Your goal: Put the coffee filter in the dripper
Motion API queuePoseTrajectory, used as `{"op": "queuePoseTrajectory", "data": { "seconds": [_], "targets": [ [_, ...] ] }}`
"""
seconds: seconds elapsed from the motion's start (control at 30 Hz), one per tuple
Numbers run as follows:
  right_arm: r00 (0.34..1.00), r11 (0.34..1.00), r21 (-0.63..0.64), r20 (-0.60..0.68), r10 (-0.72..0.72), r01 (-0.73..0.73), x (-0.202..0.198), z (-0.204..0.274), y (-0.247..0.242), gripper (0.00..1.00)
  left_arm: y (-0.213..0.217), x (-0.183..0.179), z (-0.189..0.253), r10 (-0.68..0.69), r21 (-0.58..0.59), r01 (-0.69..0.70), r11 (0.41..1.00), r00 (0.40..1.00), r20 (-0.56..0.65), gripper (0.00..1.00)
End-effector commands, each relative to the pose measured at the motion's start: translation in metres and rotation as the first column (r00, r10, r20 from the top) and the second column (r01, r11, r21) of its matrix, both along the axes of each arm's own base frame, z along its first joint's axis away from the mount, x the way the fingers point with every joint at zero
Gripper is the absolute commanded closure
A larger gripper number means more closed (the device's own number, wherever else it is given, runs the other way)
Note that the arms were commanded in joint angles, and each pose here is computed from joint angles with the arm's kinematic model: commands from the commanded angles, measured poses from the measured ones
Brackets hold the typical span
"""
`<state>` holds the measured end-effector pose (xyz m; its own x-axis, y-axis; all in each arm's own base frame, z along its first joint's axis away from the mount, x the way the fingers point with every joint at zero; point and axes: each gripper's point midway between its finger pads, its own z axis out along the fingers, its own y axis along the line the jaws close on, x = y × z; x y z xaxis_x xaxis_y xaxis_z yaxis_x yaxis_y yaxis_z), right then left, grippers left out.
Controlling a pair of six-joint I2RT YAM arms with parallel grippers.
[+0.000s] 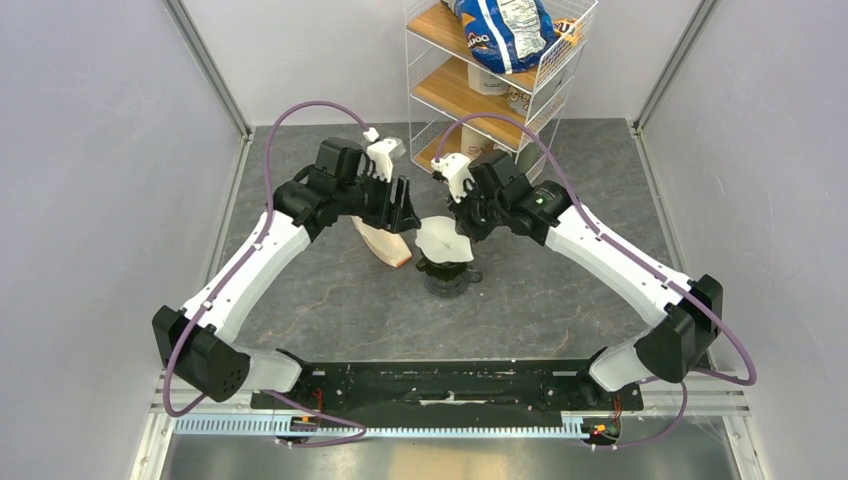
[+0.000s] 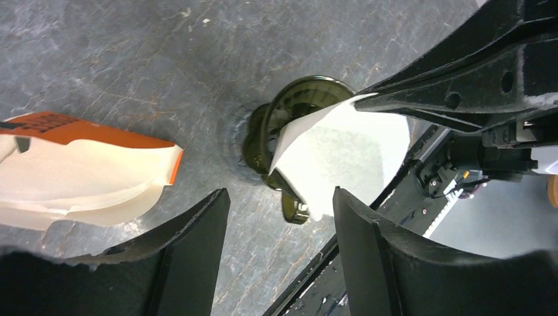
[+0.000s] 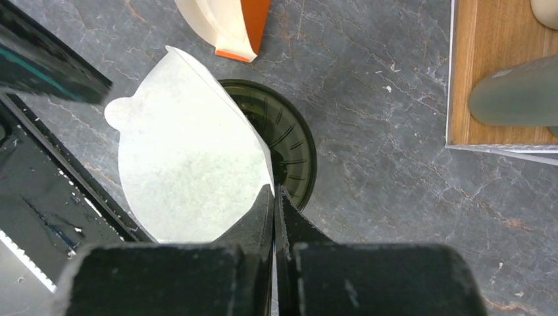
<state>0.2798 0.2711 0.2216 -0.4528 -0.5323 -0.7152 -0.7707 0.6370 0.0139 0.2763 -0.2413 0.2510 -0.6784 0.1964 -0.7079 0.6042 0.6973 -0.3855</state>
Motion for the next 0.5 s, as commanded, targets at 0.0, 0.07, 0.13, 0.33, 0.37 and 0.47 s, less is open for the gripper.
{"op": "queuePoseTrajectory", "data": {
  "seconds": [0.0, 0.07, 0.13, 0.33, 0.37, 0.47],
  "targets": [
    [1.000, 1.000, 0.019, 0.022, 0.000, 0.000, 0.013, -0.003, 0.008, 1.00, 0.007, 0.001, 0.013, 0.015, -0.069, -0.014, 0.998, 1.000, 0.013, 0.33],
    [1.000, 1.000, 0.005, 0.014, -0.013, 0.013, 0.014, -0.009, 0.005, 1.00, 0.007, 0.000, 0.012, 0.006, -0.069, -0.004, 0.998, 1.000, 0.016, 0.33],
    [1.000, 1.000, -0.005, 0.010, -0.026, 0.026, 0.016, -0.013, 0.003, 0.94, 0.006, -0.003, 0.010, -0.002, -0.074, 0.002, 0.997, 1.000, 0.008, 0.33],
    [0.999, 0.999, 0.013, 0.002, -0.046, 0.046, 0.015, -0.003, 0.001, 0.61, 0.005, -0.005, -0.002, -0.004, -0.074, 0.001, 0.997, 0.999, -0.033, 0.33],
    [0.999, 0.999, 0.017, 0.004, -0.050, 0.050, 0.015, 0.001, 0.000, 0.60, 0.004, -0.005, -0.004, -0.005, -0.074, 0.002, 0.997, 0.999, -0.041, 0.33],
    [0.999, 0.998, 0.042, 0.007, -0.050, 0.050, 0.014, 0.012, -0.001, 0.53, 0.003, -0.006, -0.010, -0.008, -0.071, 0.004, 0.997, 0.998, -0.059, 0.33]
  ]
}}
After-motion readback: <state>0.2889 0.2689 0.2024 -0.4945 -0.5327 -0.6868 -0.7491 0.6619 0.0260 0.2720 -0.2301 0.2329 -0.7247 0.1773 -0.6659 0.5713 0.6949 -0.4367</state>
